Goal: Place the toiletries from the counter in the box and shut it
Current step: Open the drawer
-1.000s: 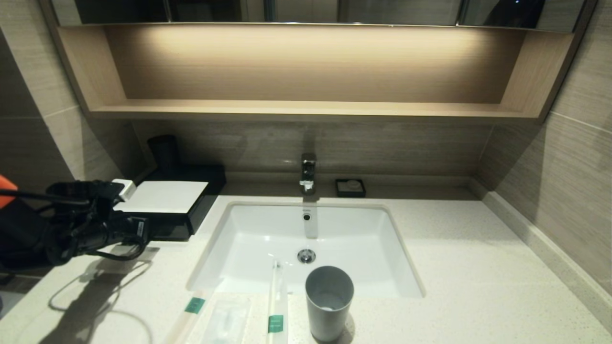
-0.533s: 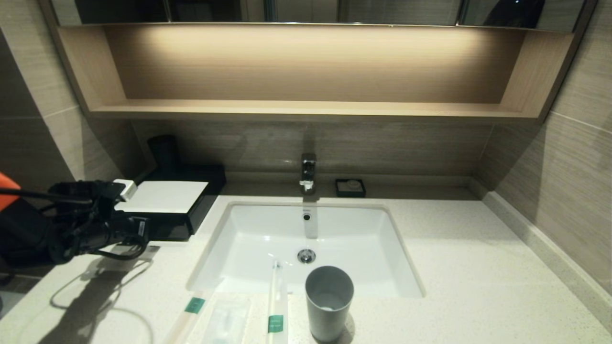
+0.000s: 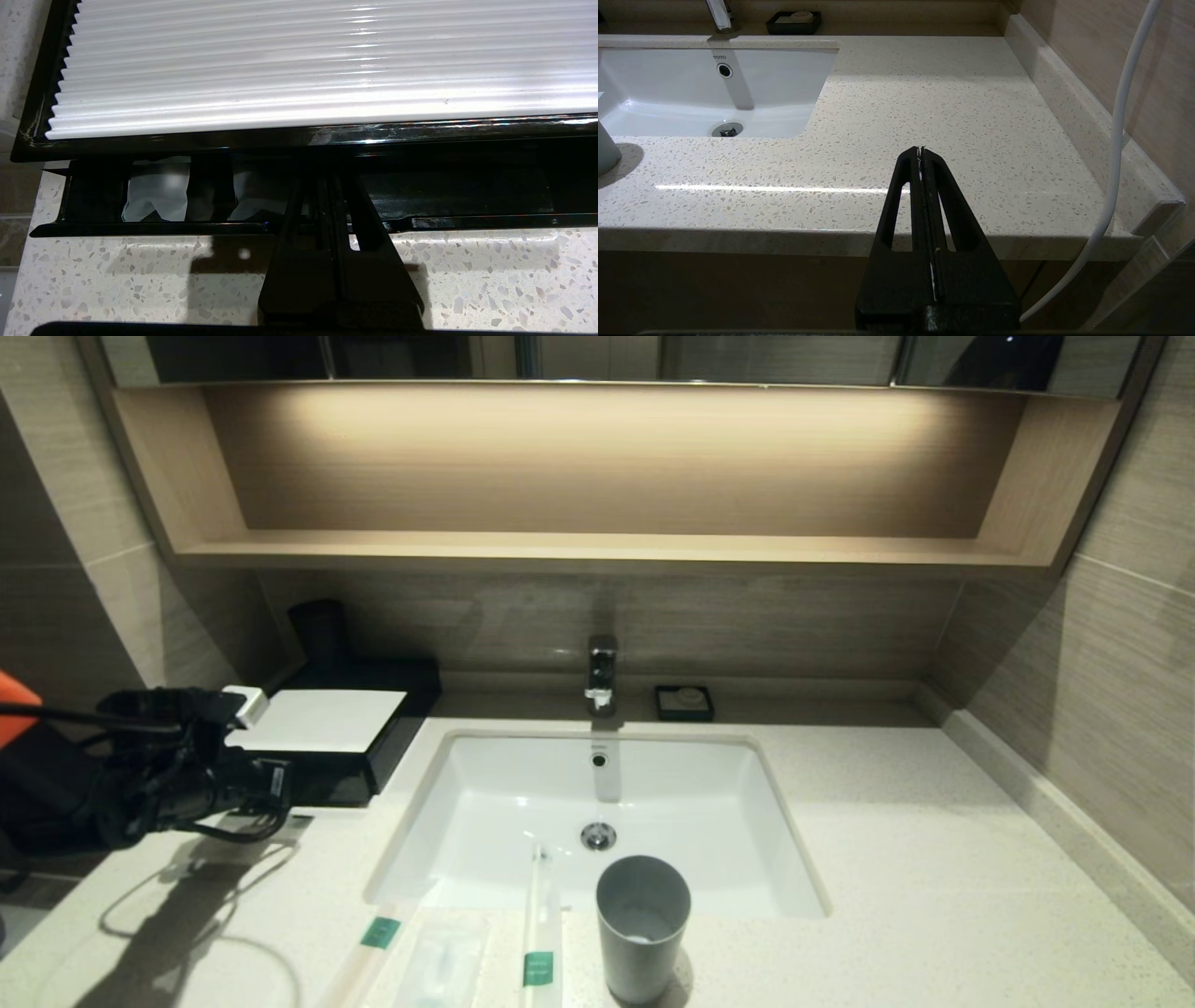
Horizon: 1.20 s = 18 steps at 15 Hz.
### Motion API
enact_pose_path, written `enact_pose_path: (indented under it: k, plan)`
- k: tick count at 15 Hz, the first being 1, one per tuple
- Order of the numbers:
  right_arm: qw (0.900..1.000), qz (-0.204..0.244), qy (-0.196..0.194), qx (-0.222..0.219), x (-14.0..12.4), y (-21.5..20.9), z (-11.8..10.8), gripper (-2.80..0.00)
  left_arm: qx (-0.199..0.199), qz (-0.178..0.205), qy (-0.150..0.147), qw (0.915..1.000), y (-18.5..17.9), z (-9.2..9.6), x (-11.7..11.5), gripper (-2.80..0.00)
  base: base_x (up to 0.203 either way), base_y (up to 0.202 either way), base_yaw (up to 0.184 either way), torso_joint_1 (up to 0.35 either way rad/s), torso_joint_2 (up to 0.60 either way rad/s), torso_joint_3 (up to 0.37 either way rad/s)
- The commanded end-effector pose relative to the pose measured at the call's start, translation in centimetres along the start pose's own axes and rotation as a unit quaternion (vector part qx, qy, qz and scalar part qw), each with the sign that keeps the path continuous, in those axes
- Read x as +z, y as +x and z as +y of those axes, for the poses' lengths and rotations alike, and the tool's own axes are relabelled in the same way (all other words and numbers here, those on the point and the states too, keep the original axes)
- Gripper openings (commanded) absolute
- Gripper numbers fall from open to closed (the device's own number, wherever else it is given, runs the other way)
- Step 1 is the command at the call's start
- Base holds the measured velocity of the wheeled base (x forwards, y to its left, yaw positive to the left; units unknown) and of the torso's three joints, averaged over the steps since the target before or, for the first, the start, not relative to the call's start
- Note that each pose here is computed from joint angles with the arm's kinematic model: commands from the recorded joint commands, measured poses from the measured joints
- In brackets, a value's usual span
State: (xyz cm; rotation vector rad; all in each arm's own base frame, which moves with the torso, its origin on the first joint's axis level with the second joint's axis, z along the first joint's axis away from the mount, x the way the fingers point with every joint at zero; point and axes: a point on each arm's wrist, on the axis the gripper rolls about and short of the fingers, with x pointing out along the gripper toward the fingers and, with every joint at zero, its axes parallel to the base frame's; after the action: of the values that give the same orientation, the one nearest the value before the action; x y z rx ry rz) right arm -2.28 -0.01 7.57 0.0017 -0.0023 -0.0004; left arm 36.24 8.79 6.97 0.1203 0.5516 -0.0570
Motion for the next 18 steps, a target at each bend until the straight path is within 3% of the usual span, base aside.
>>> enact_pose_path:
  k: [1,11,18]
  plan:
    - [1.000,0.000,0.000,0.000,-0.04,0.00,0.00,-2.80,-0.003,0.004,0.000,1.0000,0.10,-0.04,0.13,-2.80,0.000,0.000,0.000,0.000,0.00,0.000]
    - [1.000,0.000,0.000,0.000,-0.04,0.00,0.00,-2.80,-0.012,0.080,-0.016,0.9966,-0.20,-0.07,0.46,-2.80,0.000,0.000,0.000,0.000,0.00,0.000]
    - [1.000,0.000,0.000,0.000,-0.04,0.00,0.00,-2.80,-0.012,0.107,-0.020,0.9939,-0.85,-0.20,0.65,-2.80,0.000,0.000,0.000,0.000,0.00,0.000]
